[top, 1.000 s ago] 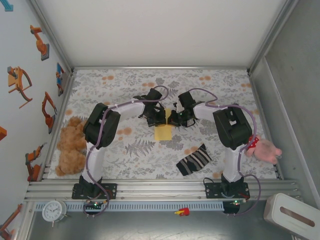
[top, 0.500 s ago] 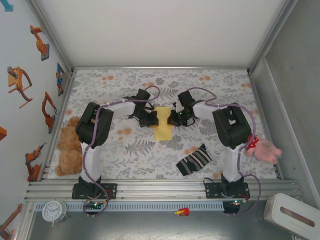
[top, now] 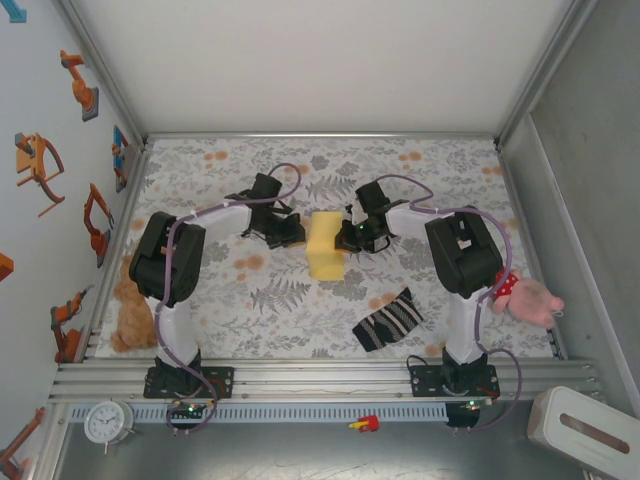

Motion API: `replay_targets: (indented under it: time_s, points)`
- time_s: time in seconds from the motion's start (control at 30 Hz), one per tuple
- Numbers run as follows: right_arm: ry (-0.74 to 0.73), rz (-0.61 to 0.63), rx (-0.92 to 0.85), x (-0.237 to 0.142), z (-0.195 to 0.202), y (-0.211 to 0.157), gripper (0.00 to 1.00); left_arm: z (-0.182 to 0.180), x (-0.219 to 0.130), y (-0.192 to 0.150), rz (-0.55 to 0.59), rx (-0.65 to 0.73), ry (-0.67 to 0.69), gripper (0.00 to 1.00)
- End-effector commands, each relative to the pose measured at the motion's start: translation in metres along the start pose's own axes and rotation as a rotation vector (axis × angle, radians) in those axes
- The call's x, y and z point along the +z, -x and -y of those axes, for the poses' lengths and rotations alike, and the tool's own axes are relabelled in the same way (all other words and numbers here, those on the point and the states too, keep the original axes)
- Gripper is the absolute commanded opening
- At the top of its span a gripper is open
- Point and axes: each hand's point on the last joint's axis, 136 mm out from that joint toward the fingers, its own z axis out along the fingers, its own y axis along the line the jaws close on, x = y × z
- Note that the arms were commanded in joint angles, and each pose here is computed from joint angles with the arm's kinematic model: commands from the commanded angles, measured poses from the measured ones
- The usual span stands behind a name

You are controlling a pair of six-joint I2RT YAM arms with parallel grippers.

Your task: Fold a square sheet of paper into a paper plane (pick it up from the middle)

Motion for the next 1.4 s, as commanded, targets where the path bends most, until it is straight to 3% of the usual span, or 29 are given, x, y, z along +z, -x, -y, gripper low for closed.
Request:
replay_targets:
  time_s: [0.0,0.2,0.4,0.63,0.77,1.07,1.37]
  points:
    - [-0.421,-0.240,0.176,0.026,0.124,-0.086,0.00,0.033,0.021,0.004,0.010,0.014,-0.100,0.06]
    - [-0.419,-0.239,0.177,0.026,0.124,-0.086,0.00,0.029,0.048,0.010,0.017,-0.013,-0.129,0.06]
    - [-0.428,-0.243,0.175,0.025,0.127,-0.089,0.00,-0.024,0.051,0.006,0.011,-0.074,-0.039,0.06]
    - [-0.435,-0.237,0.178,0.024,0.129,-0.089,0.00,-0.067,0.020,0.006,0.028,-0.079,0.103,0.06]
    - [-0.436,-0.236,0.178,0.025,0.129,-0.089,0.00,-0.054,0.001,0.019,0.076,-0.034,0.086,0.06]
    - [-0.435,-0.238,0.183,0.025,0.130,-0.091,0.00,0.033,0.012,0.026,0.148,0.061,-0.232,0.07]
    - [-0.439,-0.236,0.182,0.025,0.131,-0.091,0.00,0.008,0.050,0.035,0.120,-0.047,-0.199,0.07]
